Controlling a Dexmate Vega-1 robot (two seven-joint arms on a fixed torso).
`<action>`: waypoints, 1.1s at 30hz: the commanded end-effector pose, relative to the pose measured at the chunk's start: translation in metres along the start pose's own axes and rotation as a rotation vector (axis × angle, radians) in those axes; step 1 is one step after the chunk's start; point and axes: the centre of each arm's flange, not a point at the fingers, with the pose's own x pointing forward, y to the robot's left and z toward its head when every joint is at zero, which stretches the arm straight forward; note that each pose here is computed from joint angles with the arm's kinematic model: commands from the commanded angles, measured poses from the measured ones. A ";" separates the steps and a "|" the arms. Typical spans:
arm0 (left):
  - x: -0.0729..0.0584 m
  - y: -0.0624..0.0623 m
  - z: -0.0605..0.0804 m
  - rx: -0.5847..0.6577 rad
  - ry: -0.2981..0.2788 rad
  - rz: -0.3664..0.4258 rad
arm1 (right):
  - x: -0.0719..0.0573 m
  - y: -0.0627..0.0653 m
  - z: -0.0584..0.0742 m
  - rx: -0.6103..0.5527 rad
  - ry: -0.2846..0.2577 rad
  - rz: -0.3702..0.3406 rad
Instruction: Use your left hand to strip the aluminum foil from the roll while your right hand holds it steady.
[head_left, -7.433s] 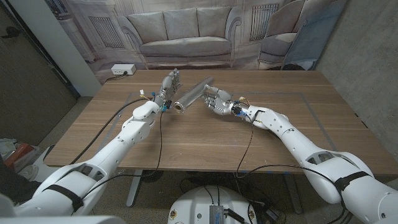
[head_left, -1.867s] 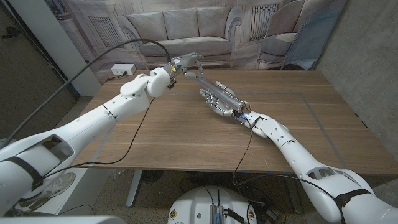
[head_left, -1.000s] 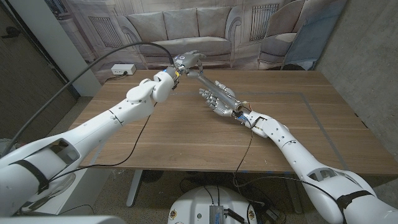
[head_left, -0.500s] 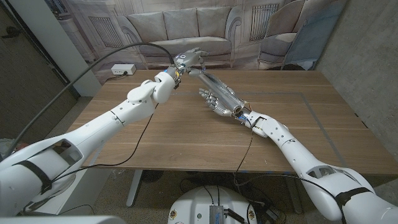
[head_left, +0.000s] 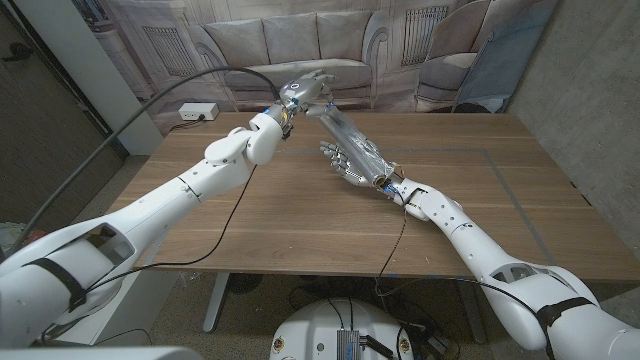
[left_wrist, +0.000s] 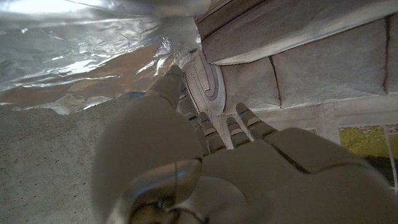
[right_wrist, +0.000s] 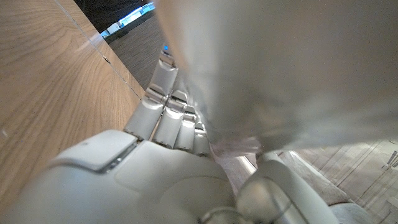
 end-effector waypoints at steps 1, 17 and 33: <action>0.000 0.007 0.004 -0.016 -0.010 0.035 | -0.002 0.000 -0.001 0.006 0.013 -0.014; -0.006 0.009 -0.003 -0.052 0.019 0.106 | -0.001 0.002 -0.003 0.040 0.074 -0.077; -0.001 0.014 -0.005 -0.034 0.028 0.119 | 0.000 0.002 -0.005 0.112 0.144 -0.136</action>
